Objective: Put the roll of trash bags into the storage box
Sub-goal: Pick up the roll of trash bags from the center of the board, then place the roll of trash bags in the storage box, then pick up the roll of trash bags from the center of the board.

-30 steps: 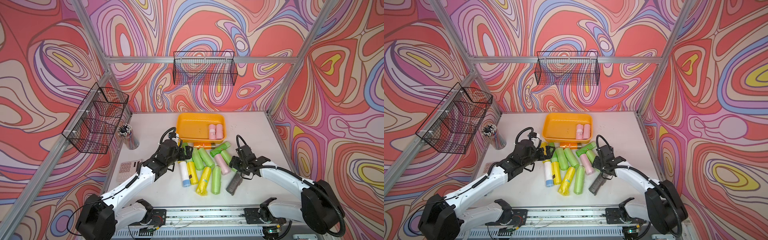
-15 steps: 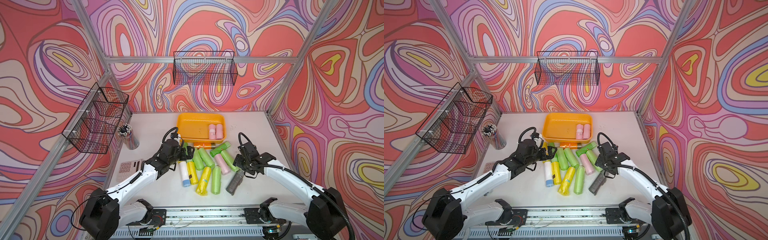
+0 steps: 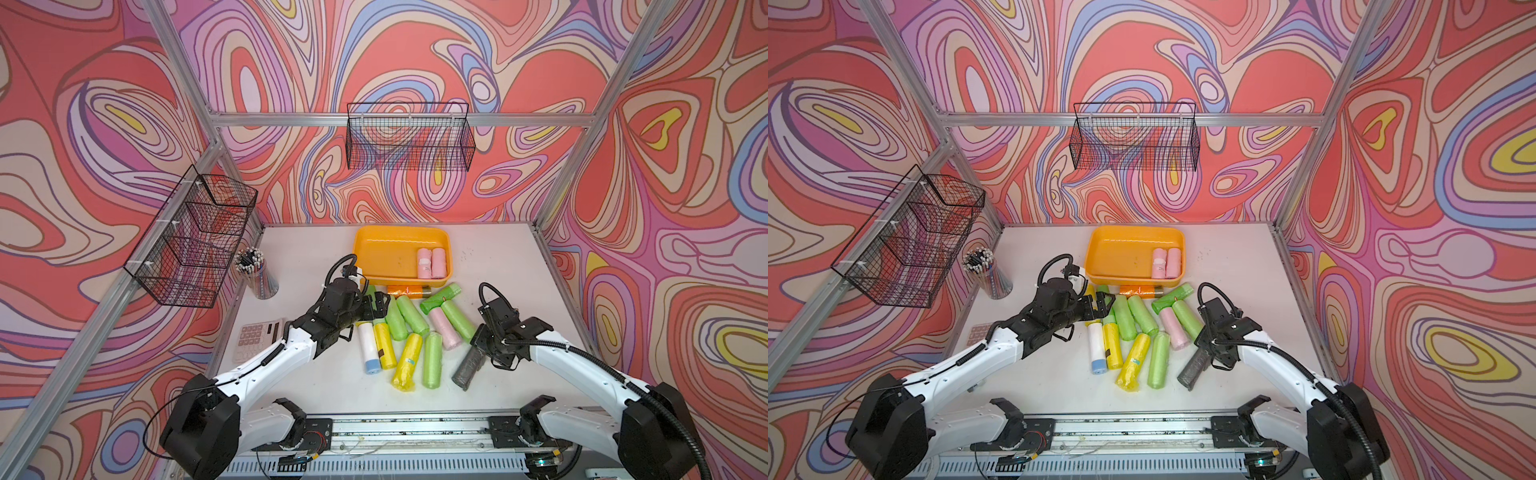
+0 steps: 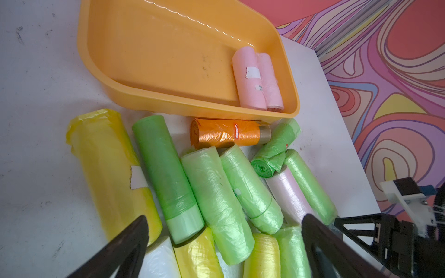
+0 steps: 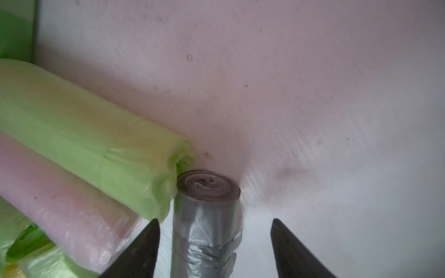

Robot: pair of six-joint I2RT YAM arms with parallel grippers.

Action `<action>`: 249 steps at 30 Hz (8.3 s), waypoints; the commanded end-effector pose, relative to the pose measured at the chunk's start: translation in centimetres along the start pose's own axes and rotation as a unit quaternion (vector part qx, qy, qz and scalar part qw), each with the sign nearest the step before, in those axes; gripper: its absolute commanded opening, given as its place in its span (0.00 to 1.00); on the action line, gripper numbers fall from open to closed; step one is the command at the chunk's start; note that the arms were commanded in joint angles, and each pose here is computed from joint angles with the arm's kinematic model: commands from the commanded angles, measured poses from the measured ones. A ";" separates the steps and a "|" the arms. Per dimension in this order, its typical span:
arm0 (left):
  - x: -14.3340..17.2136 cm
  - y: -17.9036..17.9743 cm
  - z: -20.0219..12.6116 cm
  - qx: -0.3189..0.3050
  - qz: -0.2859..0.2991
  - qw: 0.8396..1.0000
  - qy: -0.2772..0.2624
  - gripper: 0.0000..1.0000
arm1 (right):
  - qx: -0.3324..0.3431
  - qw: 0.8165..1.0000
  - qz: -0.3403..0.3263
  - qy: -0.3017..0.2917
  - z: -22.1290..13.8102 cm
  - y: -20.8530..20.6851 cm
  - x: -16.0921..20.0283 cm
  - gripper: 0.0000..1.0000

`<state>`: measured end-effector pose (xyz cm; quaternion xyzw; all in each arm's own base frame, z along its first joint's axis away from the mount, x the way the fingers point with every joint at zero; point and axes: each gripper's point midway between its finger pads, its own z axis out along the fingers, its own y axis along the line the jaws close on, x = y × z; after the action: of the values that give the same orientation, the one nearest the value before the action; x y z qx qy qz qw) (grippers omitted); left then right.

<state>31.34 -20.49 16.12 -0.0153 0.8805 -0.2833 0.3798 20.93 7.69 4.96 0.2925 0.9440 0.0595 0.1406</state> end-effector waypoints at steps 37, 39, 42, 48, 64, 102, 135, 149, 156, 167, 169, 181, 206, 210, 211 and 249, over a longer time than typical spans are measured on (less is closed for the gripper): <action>0.0 0.6 0.2 -0.013 0.003 1.000 -0.002 1.00 | 0.028 0.998 0.044 0.044 2.9 -0.1 3.7 0.37; -0.1 0.5 0.3 -0.013 0.004 1.000 -0.003 1.00 | 0.034 0.997 0.038 0.048 3.1 -0.1 3.9 0.36; -0.1 0.3 0.4 -0.011 0.009 1.000 0.001 1.00 | 0.029 0.997 0.036 0.058 3.5 0.4 4.1 0.37; -0.2 0.0 0.4 -0.006 0.013 1.000 0.007 1.00 | 0.029 0.998 0.034 0.044 3.6 0.8 3.5 0.32; -0.2 -0.4 -0.4 0.005 0.007 1.000 0.006 1.00 | -0.007 1.000 0.026 0.010 1.9 3.2 1.5 0.21; -2.9 -4.4 -3.2 0.062 -0.019 0.998 0.001 1.00 | -0.125 0.974 -0.057 -0.178 -7.5 13.0 -8.3 0.19; -2.9 -1.4 -4.6 -0.012 -0.004 1.000 -0.023 1.00 | -0.160 0.950 -0.185 -0.194 -3.8 29.3 -16.5 0.18; -3.3 -1.4 -4.8 -0.015 -0.003 0.999 -0.028 1.00 | -0.144 0.948 -0.195 -0.208 -1.3 31.5 -19.1 0.17; -3.3 -1.2 -4.7 -0.023 -0.003 0.999 -0.028 1.00 | -0.139 0.943 -0.210 -0.218 0.2 33.7 -20.6 0.17; -4.1 -1.2 -5.1 -0.032 0.006 0.999 -0.038 1.00 | -0.111 0.942 -0.236 -0.213 4.3 35.0 -21.2 0.17; -3.6 -0.8 -5.0 -0.043 0.008 0.999 -0.024 1.00 | -0.108 0.942 -0.241 -0.208 5.0 34.9 -21.0 0.17; -3.3 -0.4 -4.4 -0.054 0.011 0.998 -0.012 1.00 | -0.083 0.944 -0.259 -0.188 9.2 34.2 -20.2 0.17; -3.9 -0.5 -5.9 -0.082 0.030 0.996 0.014 1.00 | -0.161 0.942 -0.224 -0.192 -0.8 35.1 -20.2 0.82; -2.6 -1.5 -6.1 -0.055 0.016 0.997 0.055 1.00 | -0.174 0.940 -0.214 -0.199 -4.1 32.5 -19.0 0.90; -2.2 -1.6 -6.2 -0.051 0.013 0.997 0.065 1.00 | -0.178 0.940 -0.210 -0.203 -4.8 31.5 -18.6 0.94; 6.2 0.3 -5.6 -0.071 -0.028 0.988 0.134 1.00 | -0.311 0.924 -0.188 -0.122 -7.6 14.9 -4.0 0.98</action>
<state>23.52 -19.86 15.30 -0.0145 0.9394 -0.2413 0.2430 30.04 17.06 15.66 0.0577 0.8992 0.2639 0.3441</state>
